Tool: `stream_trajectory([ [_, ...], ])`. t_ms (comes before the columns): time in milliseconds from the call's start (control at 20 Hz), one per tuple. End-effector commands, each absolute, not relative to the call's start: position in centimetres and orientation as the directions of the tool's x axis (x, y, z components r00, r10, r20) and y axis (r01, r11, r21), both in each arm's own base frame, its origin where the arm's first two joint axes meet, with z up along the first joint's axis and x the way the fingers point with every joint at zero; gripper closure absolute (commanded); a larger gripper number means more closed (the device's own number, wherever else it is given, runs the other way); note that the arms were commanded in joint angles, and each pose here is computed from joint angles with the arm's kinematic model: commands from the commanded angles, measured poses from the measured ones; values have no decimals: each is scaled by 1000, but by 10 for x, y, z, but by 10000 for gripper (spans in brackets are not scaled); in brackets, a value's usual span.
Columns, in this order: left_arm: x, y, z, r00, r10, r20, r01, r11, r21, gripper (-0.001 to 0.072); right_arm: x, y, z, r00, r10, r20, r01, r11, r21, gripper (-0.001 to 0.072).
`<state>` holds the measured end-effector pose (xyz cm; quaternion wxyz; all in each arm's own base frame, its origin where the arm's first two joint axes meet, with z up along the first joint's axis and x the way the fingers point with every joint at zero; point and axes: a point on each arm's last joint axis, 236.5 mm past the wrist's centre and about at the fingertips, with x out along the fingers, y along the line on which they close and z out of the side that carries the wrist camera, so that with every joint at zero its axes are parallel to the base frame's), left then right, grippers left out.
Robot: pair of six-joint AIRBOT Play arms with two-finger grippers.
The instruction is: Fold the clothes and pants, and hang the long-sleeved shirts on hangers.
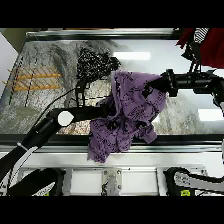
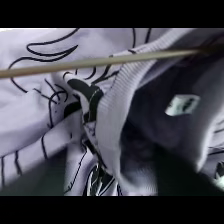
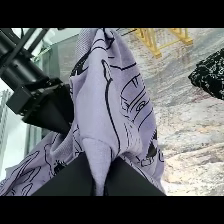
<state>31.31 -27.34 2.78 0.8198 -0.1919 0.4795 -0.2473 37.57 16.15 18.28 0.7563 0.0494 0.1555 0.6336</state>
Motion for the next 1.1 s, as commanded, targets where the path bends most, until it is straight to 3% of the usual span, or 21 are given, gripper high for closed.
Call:
stream_trajectory([
  [0, 311, -277, 6, 357, -570, -740, 202, 821, -534, 686, 375, 161, 185, 151, 974, -172, -938, 196, 287, 704],
  [550, 336, -176, 33, 438, -467, -768, 53, 866, -497, 686, 351, 168, 230, 168, 975, -146, -937, 204, 285, 704],
  [1050, 349, -139, 28, 463, -418, -781, -14, 878, -478, 686, 347, 161, 197, 153, 945, -288, -924, 240, 299, 704],
])
